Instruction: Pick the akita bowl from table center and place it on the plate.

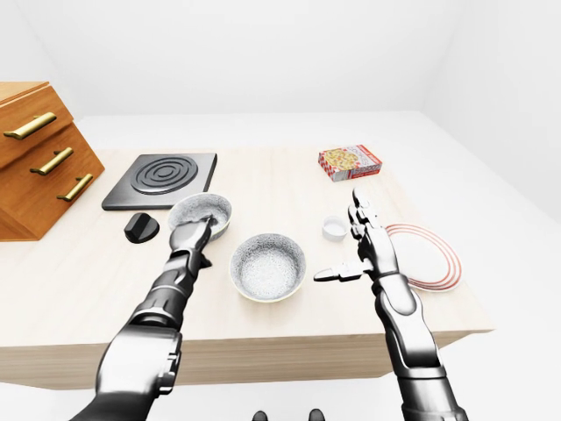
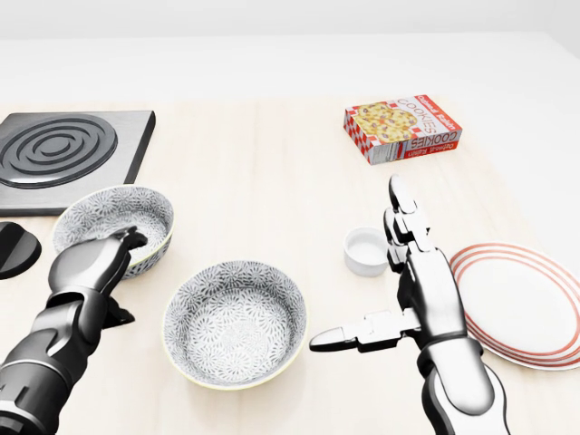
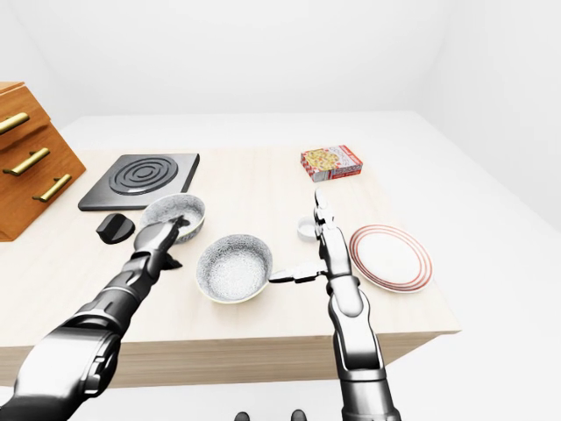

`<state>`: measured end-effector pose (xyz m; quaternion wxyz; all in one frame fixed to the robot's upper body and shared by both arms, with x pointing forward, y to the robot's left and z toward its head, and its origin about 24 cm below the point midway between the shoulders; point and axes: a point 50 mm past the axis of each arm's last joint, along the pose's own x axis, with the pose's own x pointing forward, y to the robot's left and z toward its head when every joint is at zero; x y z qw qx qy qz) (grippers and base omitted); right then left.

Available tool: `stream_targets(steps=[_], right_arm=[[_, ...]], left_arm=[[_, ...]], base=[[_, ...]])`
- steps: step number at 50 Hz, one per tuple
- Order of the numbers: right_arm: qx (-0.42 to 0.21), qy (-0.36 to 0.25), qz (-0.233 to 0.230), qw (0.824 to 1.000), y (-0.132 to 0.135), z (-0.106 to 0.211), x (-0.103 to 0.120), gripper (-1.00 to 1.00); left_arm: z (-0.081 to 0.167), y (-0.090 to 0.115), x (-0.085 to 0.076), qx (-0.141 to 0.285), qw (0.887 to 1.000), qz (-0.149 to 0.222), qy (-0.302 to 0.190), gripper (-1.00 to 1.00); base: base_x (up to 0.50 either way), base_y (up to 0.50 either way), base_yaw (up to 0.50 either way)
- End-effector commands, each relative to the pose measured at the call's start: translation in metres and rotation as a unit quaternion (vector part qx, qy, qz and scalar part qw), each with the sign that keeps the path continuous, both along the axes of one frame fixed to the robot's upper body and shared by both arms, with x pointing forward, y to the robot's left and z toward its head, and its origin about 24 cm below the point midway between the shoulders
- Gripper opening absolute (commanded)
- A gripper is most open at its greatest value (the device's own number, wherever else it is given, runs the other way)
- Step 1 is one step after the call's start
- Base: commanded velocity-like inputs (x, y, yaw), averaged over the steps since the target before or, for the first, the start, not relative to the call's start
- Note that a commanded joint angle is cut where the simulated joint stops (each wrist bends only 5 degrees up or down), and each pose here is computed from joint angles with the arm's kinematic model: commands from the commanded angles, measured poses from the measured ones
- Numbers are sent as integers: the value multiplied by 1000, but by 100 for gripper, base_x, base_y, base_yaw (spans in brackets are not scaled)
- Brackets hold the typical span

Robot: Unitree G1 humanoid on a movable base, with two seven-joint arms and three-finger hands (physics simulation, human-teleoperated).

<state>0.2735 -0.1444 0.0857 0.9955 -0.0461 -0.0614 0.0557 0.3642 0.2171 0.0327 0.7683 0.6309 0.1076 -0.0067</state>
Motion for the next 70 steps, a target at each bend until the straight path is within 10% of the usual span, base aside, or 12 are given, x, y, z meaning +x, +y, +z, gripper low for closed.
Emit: stream_targets(steps=[1, 3, 4, 30, 36, 51, 61, 70], right_arm=[[2, 3, 0, 1000, -1, -2, -1, 100], [2, 4, 0, 1000, -2, -2, -1, 100], [2, 5, 1, 1000, -2, -2, -2, 100], [1, 4, 2, 1000, 1, -2, 0, 100], [-1, -5, 4, 1000, 3, 2, 0, 100], [-13, -62, 4, 998, -2, 29, -5, 100], [-133, -196, 34, 971, -9, 103, 7, 100], [-273, -186, 67, 941, 0, 128, 42, 100]], left_arm=[[-12, -7, -5, 13, 999, -13, 26, -2], [-13, -7, -5, 13, 999, -14, 29, -11], [-14, -7, -6, 11, 999, -13, 31, -100], [-1, 2, -3, 14, 999, 6, -36, -100], [78, 22, 28, 59, 992, -2, -115, -100], [126, 14, 24, 28, 985, -40, -167, -100], [129, 13, 26, 20, 984, -39, -170, -100], [135, -13, 6, -16, 980, -99, -173, -100]], base=[[0, 0, 0], [0, 0, 0], [0, 0, 0], [0, 0, 0], [0, 0, 0], [0, 0, 0], [0, 0, 0], [0, 0, 0]])
